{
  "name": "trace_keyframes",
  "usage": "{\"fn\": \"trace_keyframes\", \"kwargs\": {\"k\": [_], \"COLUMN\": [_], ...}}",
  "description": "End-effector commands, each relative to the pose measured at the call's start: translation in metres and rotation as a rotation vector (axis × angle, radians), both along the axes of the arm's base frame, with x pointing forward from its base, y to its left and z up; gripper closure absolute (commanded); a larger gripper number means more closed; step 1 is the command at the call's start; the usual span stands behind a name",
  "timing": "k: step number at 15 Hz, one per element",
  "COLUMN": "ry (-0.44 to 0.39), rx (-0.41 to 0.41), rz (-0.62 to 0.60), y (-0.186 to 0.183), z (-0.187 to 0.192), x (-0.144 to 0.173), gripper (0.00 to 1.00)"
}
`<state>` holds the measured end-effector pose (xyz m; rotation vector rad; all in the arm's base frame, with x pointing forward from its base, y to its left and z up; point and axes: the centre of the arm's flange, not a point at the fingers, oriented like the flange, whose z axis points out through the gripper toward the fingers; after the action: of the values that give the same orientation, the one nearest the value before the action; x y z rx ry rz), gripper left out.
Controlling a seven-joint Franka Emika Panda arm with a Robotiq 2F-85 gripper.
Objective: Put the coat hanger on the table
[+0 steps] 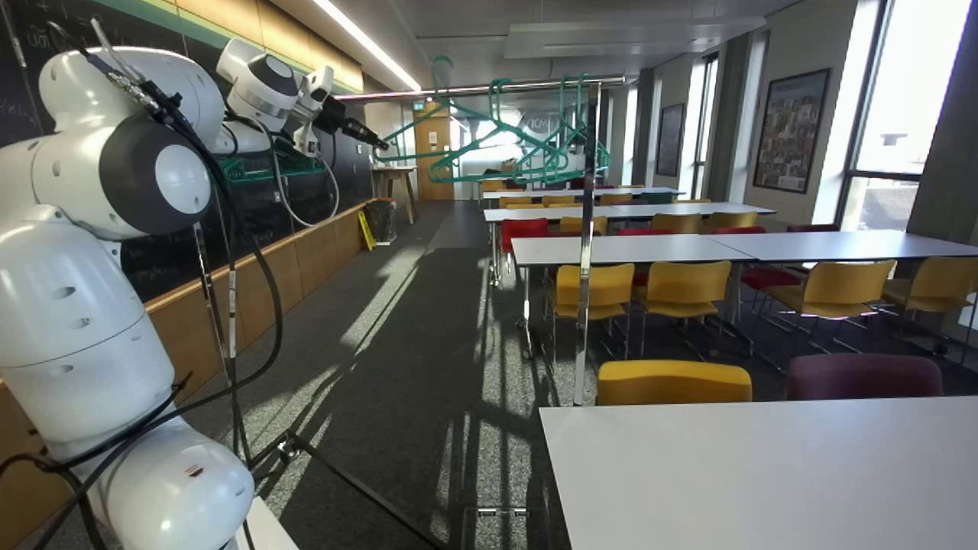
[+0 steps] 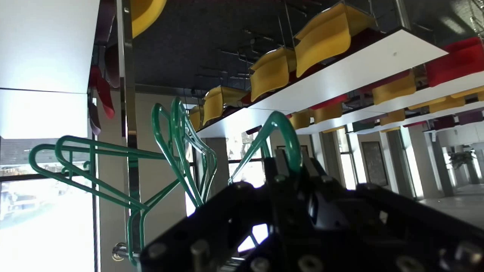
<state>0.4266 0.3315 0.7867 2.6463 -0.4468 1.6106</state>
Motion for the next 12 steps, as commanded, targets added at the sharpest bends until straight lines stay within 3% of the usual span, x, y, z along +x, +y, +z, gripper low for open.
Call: {"fn": "trace_keyframes", "kwargs": {"k": [1,9,12], "ry": [-0.035,-0.029,-0.007], "rx": [0.01,-0.007,-0.033], "rz": [0.039,0.117,0.096], "y": [0.008,0.038,0.039], "z": [0.024,0.033,0.037], "x": [-0.013,-0.078,-0.101], "gripper": [0.98,0.98,0.98]}}
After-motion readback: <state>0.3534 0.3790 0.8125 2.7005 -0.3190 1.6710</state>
